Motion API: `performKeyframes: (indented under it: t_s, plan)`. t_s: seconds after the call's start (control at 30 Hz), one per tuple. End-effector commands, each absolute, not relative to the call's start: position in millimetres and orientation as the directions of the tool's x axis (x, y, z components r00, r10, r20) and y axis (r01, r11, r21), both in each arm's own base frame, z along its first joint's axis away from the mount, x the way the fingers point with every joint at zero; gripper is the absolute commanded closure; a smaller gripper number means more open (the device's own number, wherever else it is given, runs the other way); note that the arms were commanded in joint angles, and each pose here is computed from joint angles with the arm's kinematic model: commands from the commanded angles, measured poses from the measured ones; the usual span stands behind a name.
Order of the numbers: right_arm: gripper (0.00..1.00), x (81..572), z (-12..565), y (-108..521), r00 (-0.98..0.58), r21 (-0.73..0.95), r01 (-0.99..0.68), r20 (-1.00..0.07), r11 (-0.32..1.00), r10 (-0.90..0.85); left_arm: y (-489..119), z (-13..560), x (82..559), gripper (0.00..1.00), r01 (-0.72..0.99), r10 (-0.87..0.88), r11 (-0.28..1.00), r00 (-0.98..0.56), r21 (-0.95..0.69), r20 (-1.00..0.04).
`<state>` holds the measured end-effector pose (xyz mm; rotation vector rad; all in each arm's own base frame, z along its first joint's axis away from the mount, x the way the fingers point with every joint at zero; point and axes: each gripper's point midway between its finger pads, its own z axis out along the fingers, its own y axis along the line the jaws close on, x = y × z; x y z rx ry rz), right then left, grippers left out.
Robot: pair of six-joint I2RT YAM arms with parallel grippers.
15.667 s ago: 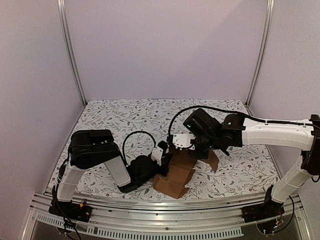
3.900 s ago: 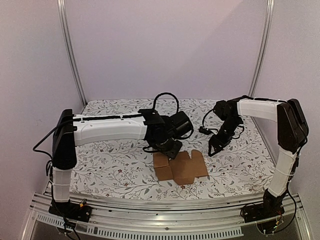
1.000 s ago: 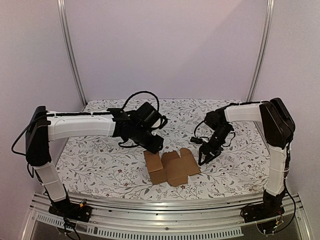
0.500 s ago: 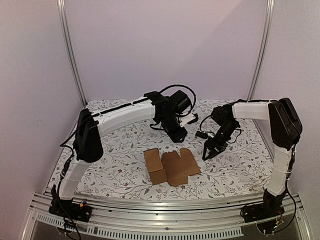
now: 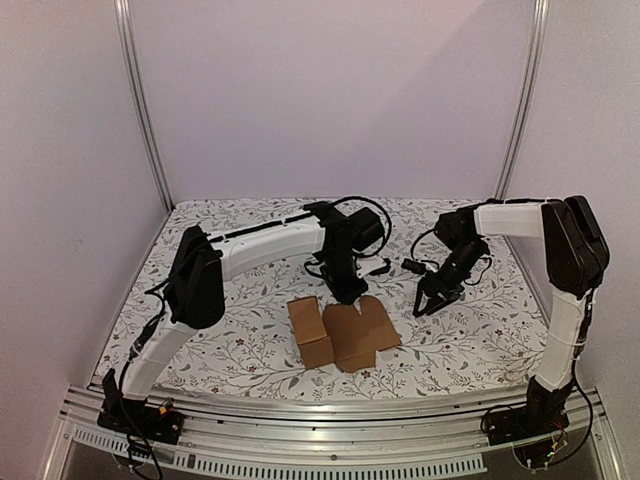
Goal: Fold the paper box
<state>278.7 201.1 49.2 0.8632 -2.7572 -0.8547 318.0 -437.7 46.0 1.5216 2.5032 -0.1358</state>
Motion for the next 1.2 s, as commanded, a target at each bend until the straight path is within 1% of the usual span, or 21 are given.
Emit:
performKeyframes:
  t_s: [0.0, 0.03, 0.2, 0.3, 0.37, 0.47, 0.53, 0.63, 0.73, 0.9, 1.0, 1.17]
  plan:
    - [0.39, 278.8, 57.7, 199.8, -0.829, 0.560, -0.493, -0.071, 0.665, -0.555, -438.1, 40.1, 315.8, 0.96, 0.892, 0.871, 0.451, -0.444, -0.017, -0.212]
    - [0.39, 279.3, 57.5, 199.8, -0.829, 0.559, -0.495, -0.072, 0.666, -0.555, -439.4, 42.2, 314.0, 1.00, 0.895, 0.871, 0.446, -0.441, -0.027, -0.216]
    - [0.39, 280.9, 57.8, 198.7, -0.828, 0.550, -0.499, -0.075, 0.670, -0.555, -440.5, 53.0, 311.4, 1.00, 0.898, 0.870, 0.438, -0.434, -0.040, -0.232]
    - [0.39, 283.5, 63.2, 198.5, -0.825, 0.540, -0.512, -0.091, 0.669, -0.558, -441.4, 72.2, 317.0, 1.00, 0.891, 0.856, 0.454, -0.440, -0.013, -0.273]
    - [0.39, 288.0, 72.1, 199.5, -0.817, 0.530, -0.533, -0.121, 0.660, -0.564, -442.9, 91.0, 320.9, 1.00, 0.881, 0.835, 0.472, -0.447, 0.003, -0.321]
    - [0.39, 297.5, 91.8, 203.2, -0.800, 0.511, -0.573, -0.177, 0.641, -0.574, -451.3, 127.0, 329.0, 1.00, 0.864, 0.773, 0.503, -0.437, 0.025, -0.460]
    - [0.38, 302.9, 103.4, 205.7, -0.795, 0.512, -0.581, -0.190, 0.633, -0.575, -453.4, 150.7, 333.7, 1.00, 0.848, 0.720, 0.529, -0.420, 0.044, -0.552]
    - [0.38, 312.2, 114.7, 208.8, -0.793, 0.509, -0.585, -0.197, 0.632, -0.576, -451.5, 175.1, 333.1, 1.00, 0.833, 0.650, 0.552, -0.399, 0.040, -0.647]
    - [0.38, 322.3, 126.1, 212.3, -0.787, 0.498, -0.597, -0.215, 0.629, -0.578, -448.1, 186.1, 330.6, 1.00, 0.824, 0.604, 0.566, -0.390, 0.030, -0.695]
    - [0.37, 332.7, 141.7, 219.2, -0.786, 0.509, -0.601, -0.235, 0.616, -0.572, -435.5, 189.9, 340.4, 1.00, 0.759, 0.537, 0.650, -0.412, 0.050, -0.736]
    - [0.37, 328.1, 152.8, 220.0, -0.777, 0.513, -0.615, -0.266, 0.598, -0.570, -427.1, 188.2, 345.1, 1.00, 0.710, 0.469, 0.703, -0.419, 0.041, -0.777]
    - [0.37, 320.4, 165.9, 215.6, -0.754, 0.487, -0.650, -0.320, 0.583, -0.573, -410.6, 193.0, 351.2, 1.00, 0.638, 0.346, 0.769, -0.378, 0.029, -0.859]
